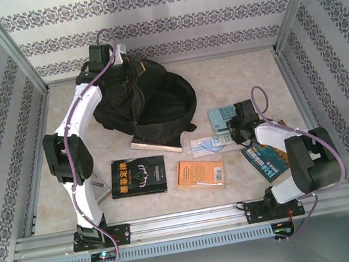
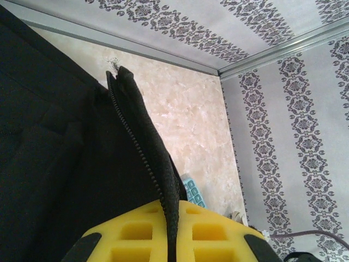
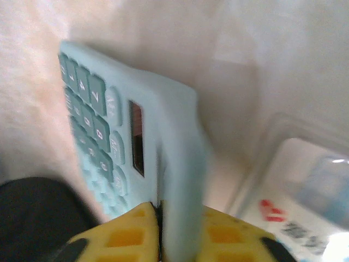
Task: Pack the student bag
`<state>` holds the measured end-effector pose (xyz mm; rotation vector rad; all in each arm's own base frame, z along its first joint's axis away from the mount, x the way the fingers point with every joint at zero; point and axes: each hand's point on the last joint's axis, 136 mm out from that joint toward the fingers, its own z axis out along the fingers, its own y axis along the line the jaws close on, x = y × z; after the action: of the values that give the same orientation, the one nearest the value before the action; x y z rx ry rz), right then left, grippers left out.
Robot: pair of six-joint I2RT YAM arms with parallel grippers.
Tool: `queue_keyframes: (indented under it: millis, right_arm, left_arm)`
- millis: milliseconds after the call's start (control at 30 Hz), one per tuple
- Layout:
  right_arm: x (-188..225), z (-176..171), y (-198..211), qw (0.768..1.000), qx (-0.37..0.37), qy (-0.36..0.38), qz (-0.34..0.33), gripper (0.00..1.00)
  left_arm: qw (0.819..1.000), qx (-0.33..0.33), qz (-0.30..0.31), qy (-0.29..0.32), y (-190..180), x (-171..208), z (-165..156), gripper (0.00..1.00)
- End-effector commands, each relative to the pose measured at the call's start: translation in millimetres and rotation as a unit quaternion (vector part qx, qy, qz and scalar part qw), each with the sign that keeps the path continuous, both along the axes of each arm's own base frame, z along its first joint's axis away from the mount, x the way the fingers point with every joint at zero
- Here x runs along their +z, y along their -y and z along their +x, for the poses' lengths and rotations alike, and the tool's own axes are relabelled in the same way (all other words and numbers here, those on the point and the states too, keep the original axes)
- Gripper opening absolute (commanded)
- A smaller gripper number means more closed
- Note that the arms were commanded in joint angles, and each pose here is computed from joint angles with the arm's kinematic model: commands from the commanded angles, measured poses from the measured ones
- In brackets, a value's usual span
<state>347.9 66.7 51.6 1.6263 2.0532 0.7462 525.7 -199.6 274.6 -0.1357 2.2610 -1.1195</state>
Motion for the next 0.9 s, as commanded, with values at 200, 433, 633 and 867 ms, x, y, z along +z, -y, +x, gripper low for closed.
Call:
queue_keyframes:
  millis: [200, 433, 633, 867]
  right_arm:
    - [49, -16, 28, 0.995, 0.035, 0.020, -0.094, 0.02]
    - [161, 7, 5, 0.954, 0.189, 0.161, -0.170, 0.00]
    - [225, 21, -62, 0.909, 0.325, 0.235, -0.114, 0.00]
    - [212, 26, -134, 0.886, 0.430, 0.168, -0.047, 0.00]
  left_arm:
    - [0.998, -0.009, -0.020, 0.055, -1, 49, -4, 0.00]
    - [0.994, -0.030, 0.007, 0.105, 6, 85, -18, 0.00]
    - [0.992, -0.039, 0.002, 0.119, 8, 96, -24, 0.00]
    - [0.991, -0.048, -0.009, 0.126, 12, 103, -29, 0.00]
